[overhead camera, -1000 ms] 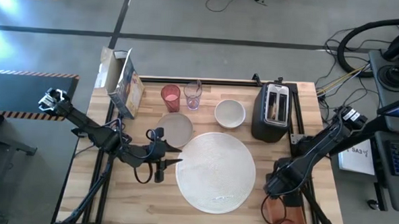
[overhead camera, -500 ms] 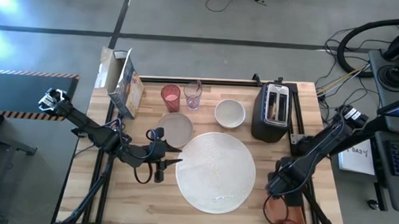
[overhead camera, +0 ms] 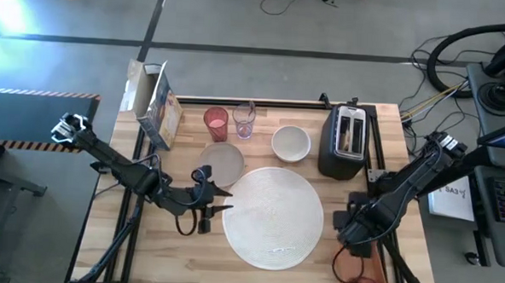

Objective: Arrange a breakfast setting
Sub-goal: Adjust the white table mat

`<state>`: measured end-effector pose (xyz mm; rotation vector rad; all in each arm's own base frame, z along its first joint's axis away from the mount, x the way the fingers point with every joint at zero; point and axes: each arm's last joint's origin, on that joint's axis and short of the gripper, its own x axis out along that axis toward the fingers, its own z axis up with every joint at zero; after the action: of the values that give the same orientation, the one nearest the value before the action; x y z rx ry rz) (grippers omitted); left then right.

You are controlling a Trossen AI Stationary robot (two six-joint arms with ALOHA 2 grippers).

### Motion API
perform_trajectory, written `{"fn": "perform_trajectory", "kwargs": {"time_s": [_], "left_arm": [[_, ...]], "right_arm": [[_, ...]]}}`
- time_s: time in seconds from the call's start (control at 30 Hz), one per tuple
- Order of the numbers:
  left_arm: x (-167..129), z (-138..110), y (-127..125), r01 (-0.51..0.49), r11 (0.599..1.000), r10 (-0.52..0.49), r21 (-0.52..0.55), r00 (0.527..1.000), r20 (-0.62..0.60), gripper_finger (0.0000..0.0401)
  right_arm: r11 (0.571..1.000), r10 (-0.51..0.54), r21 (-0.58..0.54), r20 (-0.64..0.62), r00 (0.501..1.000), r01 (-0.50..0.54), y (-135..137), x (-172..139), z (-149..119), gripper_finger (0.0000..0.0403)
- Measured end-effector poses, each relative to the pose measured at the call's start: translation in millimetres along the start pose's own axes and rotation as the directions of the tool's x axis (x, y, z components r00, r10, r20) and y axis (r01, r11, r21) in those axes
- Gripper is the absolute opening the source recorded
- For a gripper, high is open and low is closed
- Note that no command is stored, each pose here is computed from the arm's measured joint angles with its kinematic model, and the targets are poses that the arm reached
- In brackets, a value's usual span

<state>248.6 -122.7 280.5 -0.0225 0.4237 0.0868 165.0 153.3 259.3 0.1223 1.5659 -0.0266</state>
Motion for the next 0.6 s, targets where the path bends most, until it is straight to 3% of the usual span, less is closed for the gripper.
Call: {"fn": "perform_trajectory", "kwargs": {"time_s": [0.13, 0.27, 0.43, 0.6], "left_arm": [[4, -4, -3, 0.034, 0.999, -0.034, -0.002, 0.999, -0.026, 0.0128], [7, -6, -4, 0.044, 0.999, -0.045, -0.025, 0.998, -0.045, 0.0128], [8, -15, -2, 0.007, 0.995, -0.019, -0.102, 0.992, -0.122, 0.0128], [12, -24, -3, -0.026, 0.993, 0.004, -0.116, 0.983, -0.184, 0.0128]], "right_arm": [[0.996, -0.085, 0.045, 0.249, 0.965, 0.076, -1, -12, 17, 0.0124], [0.973, -0.189, 0.203, 0.417, 0.889, 0.111, -10, -17, 35, 0.0123], [0.935, -0.225, 0.345, 0.400, 0.889, 0.082, -27, -10, 48, 0.0123], [0.919, -0.208, 0.391, 0.370, 0.905, 0.051, -39, 12, 54, 0.0123]]}}
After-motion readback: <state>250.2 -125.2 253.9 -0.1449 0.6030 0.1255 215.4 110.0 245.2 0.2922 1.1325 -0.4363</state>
